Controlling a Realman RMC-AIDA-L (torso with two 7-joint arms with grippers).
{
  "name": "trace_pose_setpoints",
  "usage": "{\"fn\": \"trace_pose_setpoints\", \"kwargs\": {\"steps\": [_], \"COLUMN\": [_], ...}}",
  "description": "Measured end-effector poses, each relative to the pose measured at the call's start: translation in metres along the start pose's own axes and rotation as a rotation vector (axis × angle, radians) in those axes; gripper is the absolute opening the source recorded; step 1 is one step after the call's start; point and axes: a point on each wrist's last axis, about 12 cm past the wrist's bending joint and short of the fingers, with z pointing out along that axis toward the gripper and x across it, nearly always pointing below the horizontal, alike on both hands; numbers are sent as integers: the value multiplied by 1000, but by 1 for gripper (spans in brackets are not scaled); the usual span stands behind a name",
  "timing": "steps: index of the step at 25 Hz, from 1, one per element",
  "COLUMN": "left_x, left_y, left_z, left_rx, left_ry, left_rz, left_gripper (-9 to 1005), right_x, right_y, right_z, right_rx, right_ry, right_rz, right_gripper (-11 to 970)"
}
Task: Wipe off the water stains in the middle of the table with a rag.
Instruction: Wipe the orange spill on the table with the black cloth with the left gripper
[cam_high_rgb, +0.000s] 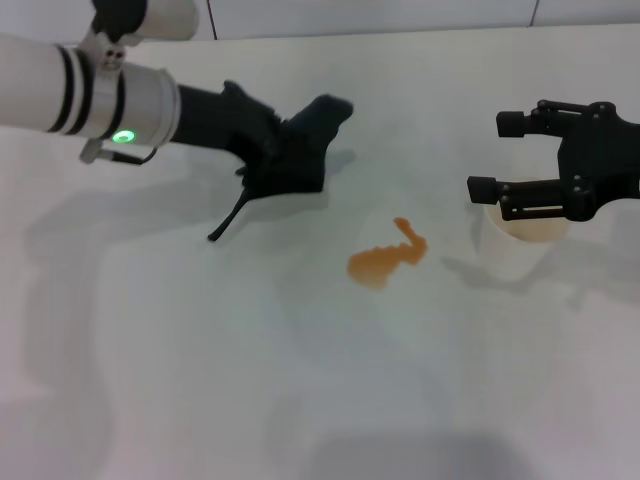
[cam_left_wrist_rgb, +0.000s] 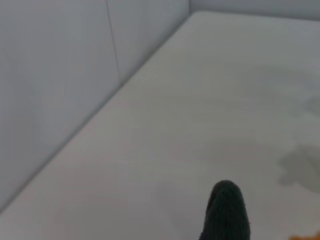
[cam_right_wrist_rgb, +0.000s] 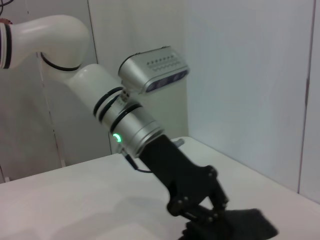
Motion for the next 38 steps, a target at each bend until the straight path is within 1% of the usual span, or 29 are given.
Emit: {"fn": "trace_pose_setpoints", "kwargs": {"steps": [5, 11, 15, 19, 23, 28, 32, 38], "left_x": [-13, -22, -25, -23, -16, -11, -8, -5], "left_y": [0, -8, -17, -25, -37, -47, -51, -52], "left_z": [15, 29, 37, 44, 50, 56, 58, 59], "left_rx": [-19, 13, 39, 52, 82, 111, 128, 131], "left_ry": [-23, -59, -77, -78, -71, -52, -28, -10], "left_rz": [24, 37, 40, 36, 29, 27, 26, 27], "left_gripper": [91, 91, 91, 91, 91, 91, 91, 91], "right_x": [0, -3, -3, -2, -3, -4, -3, -3], "right_y": [0, -1, -1, 0, 1, 2, 3, 3], "right_z": [-1, -1, -1, -2, -3, -3, -3, -3], "right_rx": [3, 2, 3, -3, -8, -13, -16, -18], "right_ry": [-1, -3, -2, -2, -2, -2, -1, -6], "right_rz": [-10, -19, -21, -29, -33, -38, -40, -45], "right_gripper": [856, 856, 856, 856, 856, 855, 855, 855]}}
